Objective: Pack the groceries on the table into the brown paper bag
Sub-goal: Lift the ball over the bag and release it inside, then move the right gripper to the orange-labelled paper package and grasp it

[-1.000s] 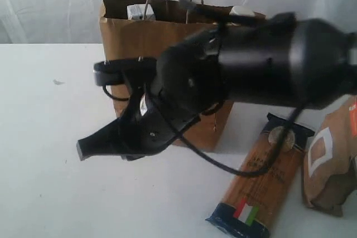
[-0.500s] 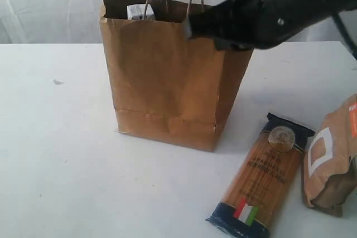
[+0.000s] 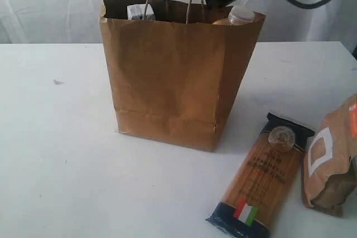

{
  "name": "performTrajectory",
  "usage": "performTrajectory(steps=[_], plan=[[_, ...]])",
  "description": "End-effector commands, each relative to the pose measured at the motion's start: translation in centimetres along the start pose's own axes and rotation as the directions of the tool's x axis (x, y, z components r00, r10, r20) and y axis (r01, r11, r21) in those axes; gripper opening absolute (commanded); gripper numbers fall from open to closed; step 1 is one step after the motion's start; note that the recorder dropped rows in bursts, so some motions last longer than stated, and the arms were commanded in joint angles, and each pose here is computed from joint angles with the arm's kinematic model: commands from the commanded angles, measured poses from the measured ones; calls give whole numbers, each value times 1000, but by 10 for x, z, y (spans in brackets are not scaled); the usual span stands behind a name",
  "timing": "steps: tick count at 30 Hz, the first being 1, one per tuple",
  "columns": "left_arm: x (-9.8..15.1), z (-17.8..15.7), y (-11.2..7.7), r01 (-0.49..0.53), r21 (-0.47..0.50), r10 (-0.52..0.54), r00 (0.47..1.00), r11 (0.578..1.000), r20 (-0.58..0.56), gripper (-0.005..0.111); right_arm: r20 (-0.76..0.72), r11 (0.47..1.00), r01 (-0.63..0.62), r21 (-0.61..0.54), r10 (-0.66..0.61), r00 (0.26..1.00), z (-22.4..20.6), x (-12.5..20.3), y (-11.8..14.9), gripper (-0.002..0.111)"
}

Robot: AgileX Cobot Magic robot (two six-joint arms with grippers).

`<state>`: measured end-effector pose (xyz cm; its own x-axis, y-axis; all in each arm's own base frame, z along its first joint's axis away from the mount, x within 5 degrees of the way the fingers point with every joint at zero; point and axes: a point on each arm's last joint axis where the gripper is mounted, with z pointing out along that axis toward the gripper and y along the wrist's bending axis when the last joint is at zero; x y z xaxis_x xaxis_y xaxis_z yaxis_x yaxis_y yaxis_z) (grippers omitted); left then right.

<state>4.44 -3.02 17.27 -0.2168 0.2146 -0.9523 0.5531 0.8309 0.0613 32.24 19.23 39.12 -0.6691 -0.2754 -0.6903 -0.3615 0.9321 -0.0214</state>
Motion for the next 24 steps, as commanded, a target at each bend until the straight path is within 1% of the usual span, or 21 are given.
performTrajectory(steps=[1, 2, 3, 4, 5, 7, 8, 9, 10, 13, 15, 19, 20, 24], plan=[[2, 0, 0, -5, 0, 5, 1000, 1000, -3, 0, 9, 1000, 9, 4, -9, 1000, 7, -6, -1, 23], [2, 0, 0, -5, 0, 5, 1000, 1000, -3, 0, 14, 1000, 16, 3, -16, 1000, 6, -6, -1, 35], [2, 0, 0, -5, 0, 5, 1000, 1000, -3, 0, 18, 1000, 16, 4, -16, 1000, 4, -7, -2, 42], [2, 0, 0, -5, 0, 5, 1000, 1000, -3, 0, 36, 1000, 15, 4, -15, 999, -3, -8, -3, 51], [2, 0, 0, -5, 0, 5, 1000, 1000, -3, 0, 48, 1000, 13, 2, -13, 999, -9, -9, -3, 53], [2, 0, 0, -5, 0, 5, 1000, 1000, -3, 0, 86, 1000, 8, -3, -8, 996, -30, -9, -6, 54], [2, 0, 0, -5, 0, 5, 1000, 1000, -3, 0, 99, 1000, 14, -12, -12, 995, -46, -3, -5, 54], [2, 0, 0, -5, 0, 5, 1000, 1000, -3, 0, 104, 1000, 18, -14, -16, 994, -53, 1, -5, 54], [2, 0, 0, -5, 0, 5, 1000, 1000, -3, 0, 96, 1000, 25, -16, -23, 995, -65, 15, -8, 54], [2, 0, 0, -5, 0, 5, 1000, 1000, -3, 0, 96, 999, 34, -12, -32, 995, -85, 40, -14, 54], [2, 0, 0, -5, 0, 5, 1000, 1000, -3, 0, 109, 1000, 19, 7, -19, 994, -101, 58, -21, 54], [2, 0, 0, -5, 0, 5, 1000, 1000, -3, 0, 141, 996, -29, 83, 17, 990, -127, 96, -39, 54], [2, 0, 0, -5, 0, 5, 1000, 1000, -3, 0, 144, 993, -58, 99, 43, 989, -134, 112, -45, 54], [2, 0, 0, -5, 0, 5, 1000, 1000, -3, 0, 106, 986, -110, 123, 97, 990, -136, 137, -52, 54]])
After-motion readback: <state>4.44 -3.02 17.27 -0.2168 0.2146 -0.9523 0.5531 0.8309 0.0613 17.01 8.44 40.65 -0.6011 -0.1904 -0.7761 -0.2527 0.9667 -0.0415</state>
